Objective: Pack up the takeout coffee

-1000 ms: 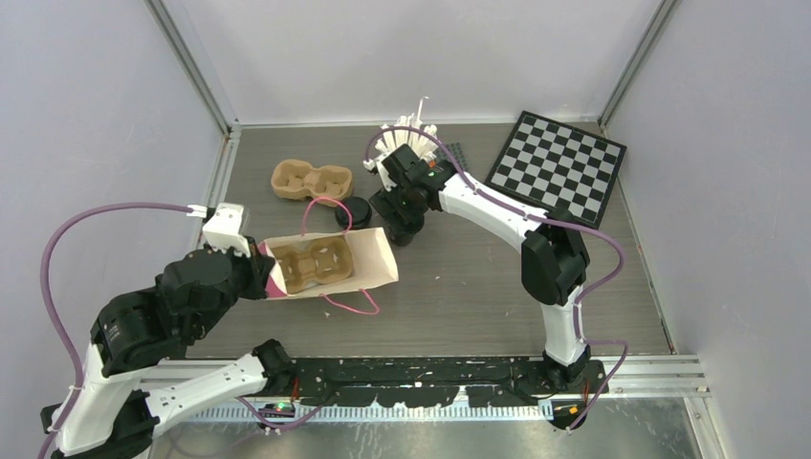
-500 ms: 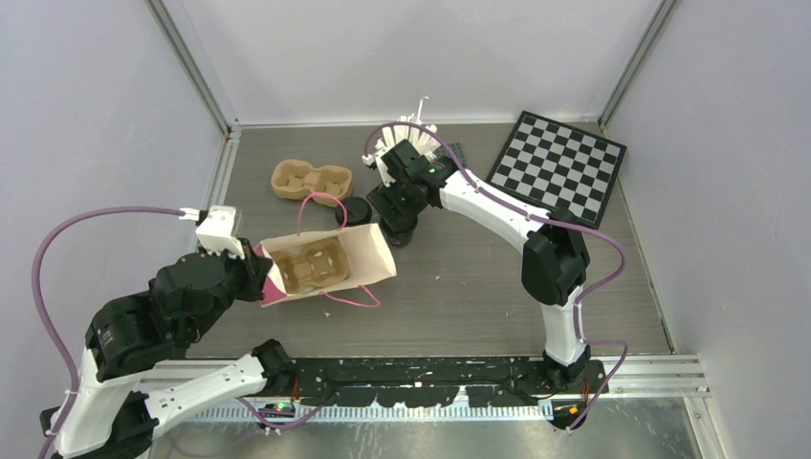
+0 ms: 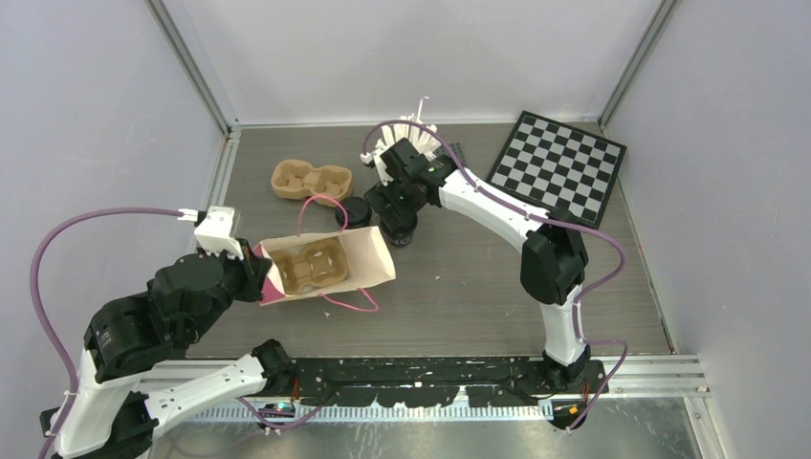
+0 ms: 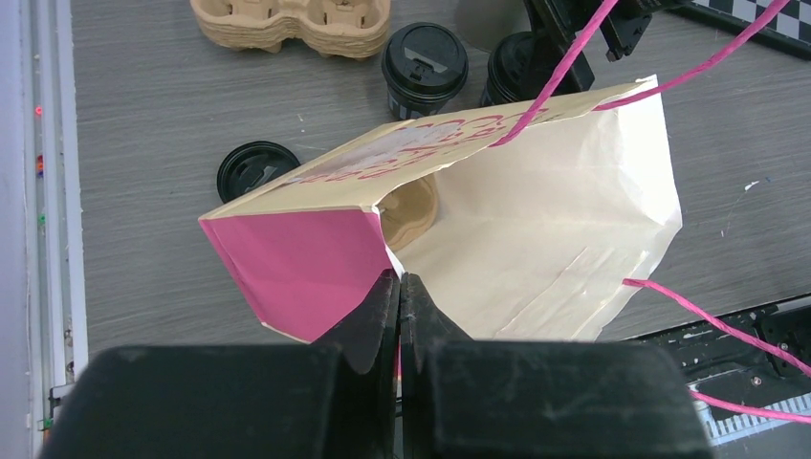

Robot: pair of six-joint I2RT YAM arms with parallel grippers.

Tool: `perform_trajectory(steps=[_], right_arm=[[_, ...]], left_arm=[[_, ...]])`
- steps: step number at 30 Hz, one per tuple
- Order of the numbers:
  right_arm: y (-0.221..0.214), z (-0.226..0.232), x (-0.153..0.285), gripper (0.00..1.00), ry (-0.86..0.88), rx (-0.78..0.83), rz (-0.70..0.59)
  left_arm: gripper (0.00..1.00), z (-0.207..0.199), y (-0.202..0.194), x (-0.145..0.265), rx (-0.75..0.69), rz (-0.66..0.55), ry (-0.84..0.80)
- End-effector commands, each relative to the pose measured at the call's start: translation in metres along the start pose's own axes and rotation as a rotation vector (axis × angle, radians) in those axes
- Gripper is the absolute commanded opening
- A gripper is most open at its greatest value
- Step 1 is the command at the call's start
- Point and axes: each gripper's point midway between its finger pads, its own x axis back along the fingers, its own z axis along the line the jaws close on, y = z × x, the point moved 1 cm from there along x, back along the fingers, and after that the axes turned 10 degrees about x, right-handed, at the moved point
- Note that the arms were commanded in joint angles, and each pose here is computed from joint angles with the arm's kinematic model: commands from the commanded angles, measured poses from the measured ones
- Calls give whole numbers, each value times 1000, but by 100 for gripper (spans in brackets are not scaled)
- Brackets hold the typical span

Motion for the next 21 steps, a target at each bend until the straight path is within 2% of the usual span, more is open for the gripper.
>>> perform_trajectory(steps=[1, 12, 21], right_arm=[[22, 1, 3, 92, 2, -3, -62], [15, 6, -7, 92, 8, 3, -32], [12, 6, -3, 77, 3, -8, -28]], left_arm=[[0, 2, 12, 6, 22, -48, -7], [0, 4, 10, 7, 22, -50, -8], [0, 4, 10, 7, 21, -52, -10]])
